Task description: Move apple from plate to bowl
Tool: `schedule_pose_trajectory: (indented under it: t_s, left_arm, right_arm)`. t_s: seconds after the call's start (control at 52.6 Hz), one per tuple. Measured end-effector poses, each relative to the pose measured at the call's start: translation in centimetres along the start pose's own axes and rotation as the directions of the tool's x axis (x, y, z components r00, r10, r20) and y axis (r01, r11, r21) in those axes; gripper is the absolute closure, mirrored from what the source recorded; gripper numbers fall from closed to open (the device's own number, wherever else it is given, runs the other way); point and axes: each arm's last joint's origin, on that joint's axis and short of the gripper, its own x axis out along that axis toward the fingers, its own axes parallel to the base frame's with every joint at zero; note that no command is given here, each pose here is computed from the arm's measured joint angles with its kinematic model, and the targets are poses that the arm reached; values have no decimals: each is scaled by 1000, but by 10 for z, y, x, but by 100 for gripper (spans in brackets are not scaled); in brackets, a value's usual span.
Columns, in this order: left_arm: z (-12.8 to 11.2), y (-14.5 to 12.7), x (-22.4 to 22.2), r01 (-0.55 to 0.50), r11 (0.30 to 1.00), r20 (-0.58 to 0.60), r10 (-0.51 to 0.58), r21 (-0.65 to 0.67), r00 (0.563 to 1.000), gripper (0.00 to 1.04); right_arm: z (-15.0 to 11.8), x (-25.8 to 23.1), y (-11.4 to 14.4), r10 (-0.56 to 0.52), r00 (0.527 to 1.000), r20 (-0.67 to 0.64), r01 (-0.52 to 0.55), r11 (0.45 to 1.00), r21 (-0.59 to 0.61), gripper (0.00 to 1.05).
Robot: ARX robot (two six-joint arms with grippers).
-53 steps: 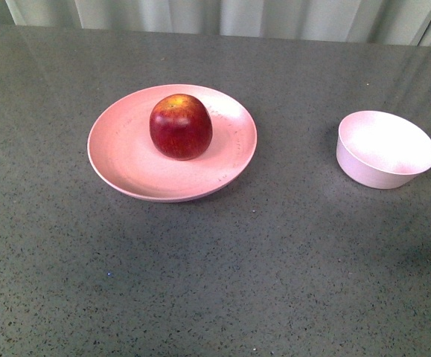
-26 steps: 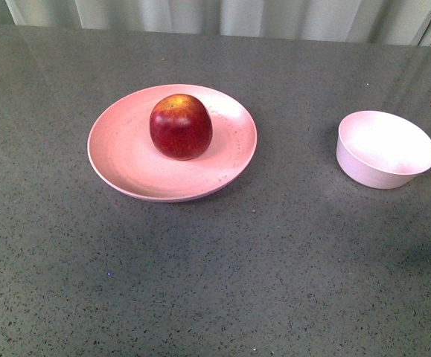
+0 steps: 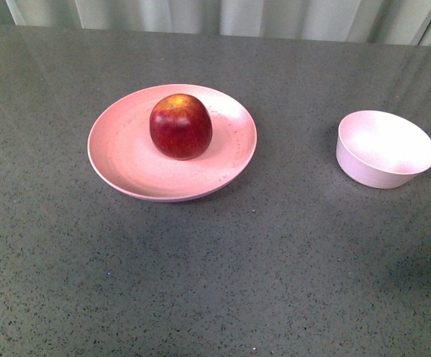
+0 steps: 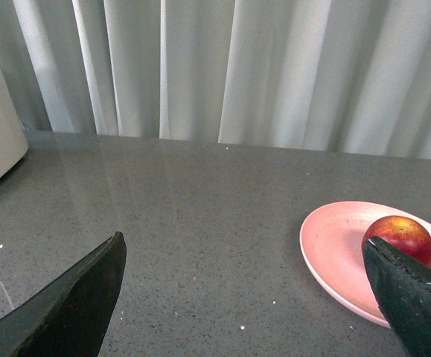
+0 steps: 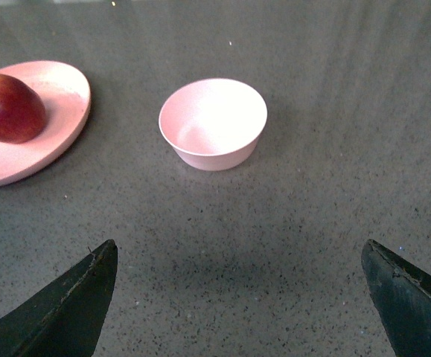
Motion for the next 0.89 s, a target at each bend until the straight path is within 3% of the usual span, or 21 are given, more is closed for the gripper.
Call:
schedule_pose_trajectory:
  t_s: [0.152, 0.285, 0.57, 0.894]
  left_arm:
    - [0, 0, 0, 0, 1000, 0, 0, 0, 1000, 9]
    - [0, 0, 0, 0, 1000, 0, 0, 0, 1000, 9]
    - [0, 0, 0, 0, 1000, 0, 0, 0, 1000, 9]
    - [0, 0, 0, 0, 1000, 0, 0, 0, 1000, 9]
  right_arm:
    - [44, 28, -24, -34, 998, 44, 35, 999, -25, 9]
    - [65, 62, -43, -61, 998, 14, 61, 997, -47, 9]
    - [39, 161, -70, -50, 977, -210, 49, 999, -8, 9]
    - [25, 211, -55, 13, 956, -293, 9, 997, 75, 9]
